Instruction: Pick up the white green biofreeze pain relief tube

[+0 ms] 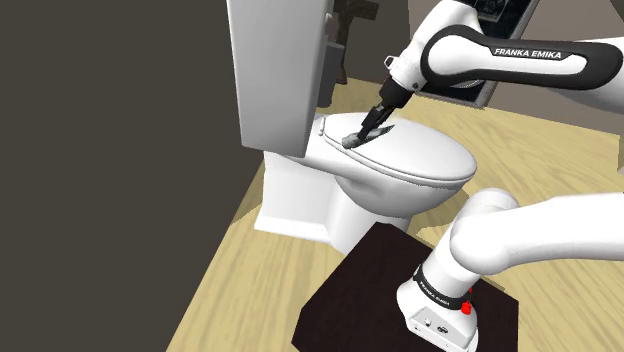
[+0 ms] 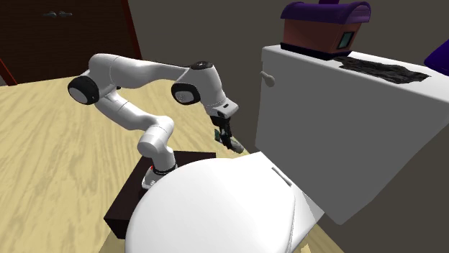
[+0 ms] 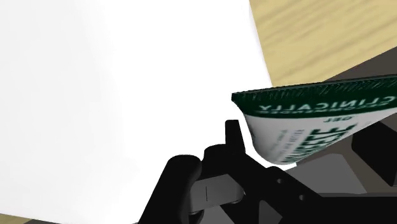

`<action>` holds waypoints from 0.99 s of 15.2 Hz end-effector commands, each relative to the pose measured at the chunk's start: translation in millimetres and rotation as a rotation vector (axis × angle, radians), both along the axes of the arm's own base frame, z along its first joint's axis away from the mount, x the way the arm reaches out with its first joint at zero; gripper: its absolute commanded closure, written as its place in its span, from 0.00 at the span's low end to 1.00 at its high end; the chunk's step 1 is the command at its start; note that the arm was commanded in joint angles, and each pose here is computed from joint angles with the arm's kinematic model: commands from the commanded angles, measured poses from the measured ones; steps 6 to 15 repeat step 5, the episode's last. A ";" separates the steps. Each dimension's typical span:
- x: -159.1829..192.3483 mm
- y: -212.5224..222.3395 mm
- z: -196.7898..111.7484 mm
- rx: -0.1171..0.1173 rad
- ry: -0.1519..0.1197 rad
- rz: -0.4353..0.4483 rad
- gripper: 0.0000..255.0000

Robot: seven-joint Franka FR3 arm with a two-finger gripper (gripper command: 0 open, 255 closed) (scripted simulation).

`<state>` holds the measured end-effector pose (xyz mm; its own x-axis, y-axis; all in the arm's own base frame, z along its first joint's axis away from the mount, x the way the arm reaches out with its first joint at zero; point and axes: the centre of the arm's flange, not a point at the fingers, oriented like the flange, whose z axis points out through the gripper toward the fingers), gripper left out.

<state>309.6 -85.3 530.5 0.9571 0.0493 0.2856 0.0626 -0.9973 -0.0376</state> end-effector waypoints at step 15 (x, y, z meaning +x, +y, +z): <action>1.2 0.9 22.6 0.000 0.000 0.000 1.00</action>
